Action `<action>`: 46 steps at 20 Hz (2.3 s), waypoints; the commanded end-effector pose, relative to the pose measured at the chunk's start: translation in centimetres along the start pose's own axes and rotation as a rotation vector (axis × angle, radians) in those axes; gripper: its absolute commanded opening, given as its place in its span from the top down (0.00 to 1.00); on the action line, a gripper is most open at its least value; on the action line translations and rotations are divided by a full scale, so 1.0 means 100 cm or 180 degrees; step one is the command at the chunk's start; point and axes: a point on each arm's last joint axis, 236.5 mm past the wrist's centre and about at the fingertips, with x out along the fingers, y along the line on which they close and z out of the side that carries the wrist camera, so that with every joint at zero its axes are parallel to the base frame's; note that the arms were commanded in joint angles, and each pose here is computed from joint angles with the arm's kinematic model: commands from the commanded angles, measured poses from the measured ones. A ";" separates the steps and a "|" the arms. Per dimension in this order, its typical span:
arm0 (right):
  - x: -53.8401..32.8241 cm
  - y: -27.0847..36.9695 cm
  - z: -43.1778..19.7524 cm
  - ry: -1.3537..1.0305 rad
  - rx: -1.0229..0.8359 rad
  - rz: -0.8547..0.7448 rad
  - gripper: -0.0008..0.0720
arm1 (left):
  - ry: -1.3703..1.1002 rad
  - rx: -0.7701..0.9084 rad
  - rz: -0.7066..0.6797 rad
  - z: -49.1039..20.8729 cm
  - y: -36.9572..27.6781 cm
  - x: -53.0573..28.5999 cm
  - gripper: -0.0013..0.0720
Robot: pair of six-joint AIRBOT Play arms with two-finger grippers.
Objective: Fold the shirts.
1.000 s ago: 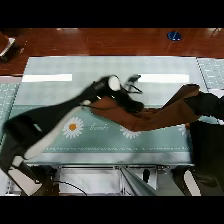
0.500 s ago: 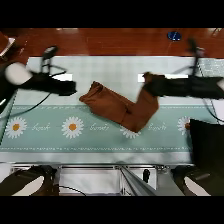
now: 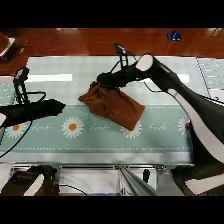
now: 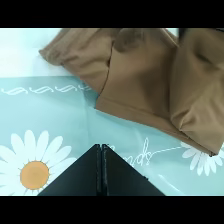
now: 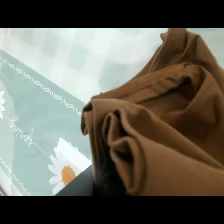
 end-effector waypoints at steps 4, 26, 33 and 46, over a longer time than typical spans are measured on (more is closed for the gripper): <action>0.032 0.011 0.017 0.0044 0.0079 0.0189 0.96 | -0.0040 -0.0067 -0.0048 -0.004 0.000 0.002 0.95; -0.174 -0.183 -0.168 -0.1218 0.1622 -0.1613 0.42 | -0.0257 -0.0071 -0.0033 0.012 0.001 0.001 0.95; -0.091 -0.182 -0.188 -0.0908 0.2243 -0.0885 0.42 | -0.0254 -0.0089 -0.0045 0.012 0.000 0.001 0.95; -0.024 -0.107 -0.102 -0.0168 0.1246 0.0082 0.96 | -0.0257 -0.0095 -0.0053 0.012 -0.001 0.001 0.95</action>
